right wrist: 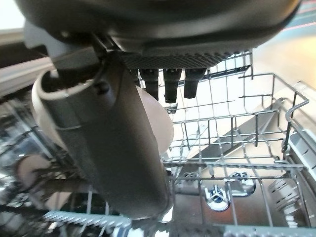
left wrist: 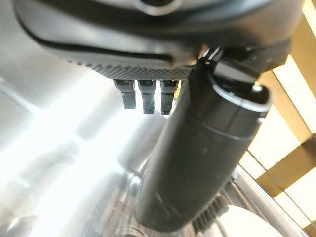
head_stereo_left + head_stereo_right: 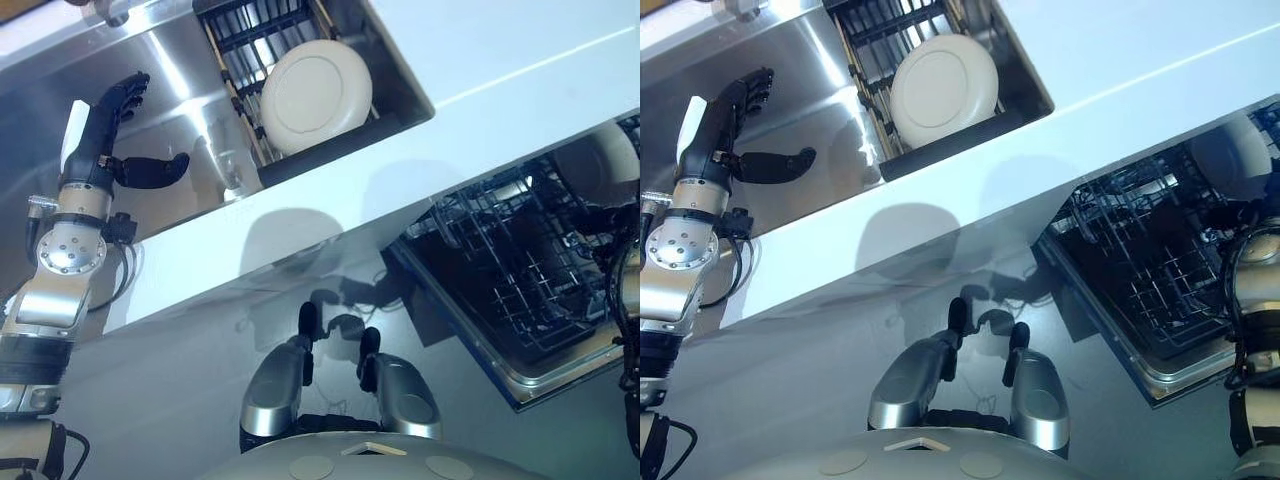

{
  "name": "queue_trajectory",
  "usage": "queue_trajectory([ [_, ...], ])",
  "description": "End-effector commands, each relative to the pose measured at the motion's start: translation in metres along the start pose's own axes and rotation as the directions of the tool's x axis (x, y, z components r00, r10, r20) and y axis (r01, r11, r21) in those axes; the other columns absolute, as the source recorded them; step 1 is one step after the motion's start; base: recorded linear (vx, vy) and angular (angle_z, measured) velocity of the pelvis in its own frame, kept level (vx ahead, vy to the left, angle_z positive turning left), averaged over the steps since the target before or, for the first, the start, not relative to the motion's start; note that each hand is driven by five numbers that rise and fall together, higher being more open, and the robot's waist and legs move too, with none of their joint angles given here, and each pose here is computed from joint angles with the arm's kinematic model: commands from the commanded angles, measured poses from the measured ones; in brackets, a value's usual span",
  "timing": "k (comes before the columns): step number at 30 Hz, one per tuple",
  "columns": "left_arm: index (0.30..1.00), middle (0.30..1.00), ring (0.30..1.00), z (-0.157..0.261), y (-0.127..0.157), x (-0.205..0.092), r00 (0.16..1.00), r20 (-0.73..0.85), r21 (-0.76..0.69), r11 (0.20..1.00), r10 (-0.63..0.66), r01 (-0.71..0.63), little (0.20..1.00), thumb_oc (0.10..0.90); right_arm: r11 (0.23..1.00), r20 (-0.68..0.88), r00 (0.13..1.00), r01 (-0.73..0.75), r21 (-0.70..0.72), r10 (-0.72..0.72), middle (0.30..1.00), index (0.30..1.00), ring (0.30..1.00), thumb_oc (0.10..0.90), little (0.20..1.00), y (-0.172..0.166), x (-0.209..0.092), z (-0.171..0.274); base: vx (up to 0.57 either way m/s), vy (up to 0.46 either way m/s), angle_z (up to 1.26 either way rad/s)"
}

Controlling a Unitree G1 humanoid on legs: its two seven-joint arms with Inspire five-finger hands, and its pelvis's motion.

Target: Pick up plates and place into dishwasher.

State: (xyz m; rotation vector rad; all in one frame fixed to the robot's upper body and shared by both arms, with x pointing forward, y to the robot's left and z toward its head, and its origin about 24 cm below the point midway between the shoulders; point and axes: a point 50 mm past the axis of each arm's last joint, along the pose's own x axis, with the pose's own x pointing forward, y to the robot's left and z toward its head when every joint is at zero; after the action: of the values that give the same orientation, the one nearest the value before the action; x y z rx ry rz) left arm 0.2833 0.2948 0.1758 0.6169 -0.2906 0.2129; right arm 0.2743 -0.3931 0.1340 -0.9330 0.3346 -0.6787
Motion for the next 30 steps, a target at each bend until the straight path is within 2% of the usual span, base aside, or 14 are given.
queue_trajectory([
  [1, 0.900, 0.900, 0.900, 0.024, 0.022, -0.003, 0.983, 0.152, 0.000, 0.995, 0.102, -0.103, 0.900, 0.800, 0.998, 0.157, 0.986, 0.062, 0.002, -0.061, 0.900, 0.900, 0.900, 0.800, 0.900, -0.012, -0.007, 0.016, 0.00, 0.114, -0.25],
  [9, 0.900, 0.900, 0.900, 0.017, 0.020, -0.008, 0.986, 0.120, 0.006, 0.993, 0.115, -0.116, 0.900, 0.800, 0.992, 0.238, 0.968, 0.050, 0.112, -0.076, 0.900, 0.900, 0.900, 0.800, 0.900, -0.013, -0.025, 0.017, -0.02, 0.108, -0.21],
  [14, 0.900, 0.900, 0.900, 0.012, 0.020, -0.012, 0.986, 0.112, 0.027, 0.992, 0.122, -0.125, 0.900, 0.800, 0.968, 0.280, 0.948, 0.083, 0.236, -0.149, 0.900, 0.900, 0.900, 0.800, 0.900, -0.015, -0.041, 0.017, -0.05, 0.144, -0.17],
  [23, 0.900, 0.900, 0.900, 0.009, 0.023, -0.018, 0.980, 0.123, 0.075, 0.983, 0.159, -0.169, 0.900, 0.800, 0.910, 0.222, 0.950, 0.116, 0.398, -0.218, 0.900, 0.900, 0.900, 0.800, 0.900, 0.010, -0.071, -0.006, -0.03, 0.147, -0.18],
  [25, 0.900, 0.900, 0.900, 0.006, 0.025, -0.019, 0.979, 0.114, 0.081, 0.980, 0.172, -0.182, 0.900, 0.800, 0.888, 0.184, 0.967, 0.075, 0.453, -0.175, 0.900, 0.900, 0.900, 0.800, 0.900, 0.023, -0.079, -0.016, 0.00, 0.144, -0.10],
  [28, 0.900, 0.900, 0.900, 0.005, 0.028, -0.018, 0.978, 0.094, 0.108, 0.975, 0.184, -0.194, 0.900, 0.800, 0.834, 0.170, 0.985, -0.083, 0.545, -0.012, 0.900, 0.900, 0.900, 0.800, 0.900, 0.053, -0.095, -0.026, 0.00, 0.127, -0.18],
  [30, 0.900, 0.900, 0.900, 0.005, 0.034, -0.015, 0.981, 0.069, 0.162, 0.969, 0.180, -0.189, 0.900, 0.800, 0.791, 0.248, 0.952, -0.289, 0.539, 0.179, 0.900, 0.900, 0.900, 0.800, 0.900, 0.081, -0.112, -0.027, 0.00, 0.104, -0.16],
])
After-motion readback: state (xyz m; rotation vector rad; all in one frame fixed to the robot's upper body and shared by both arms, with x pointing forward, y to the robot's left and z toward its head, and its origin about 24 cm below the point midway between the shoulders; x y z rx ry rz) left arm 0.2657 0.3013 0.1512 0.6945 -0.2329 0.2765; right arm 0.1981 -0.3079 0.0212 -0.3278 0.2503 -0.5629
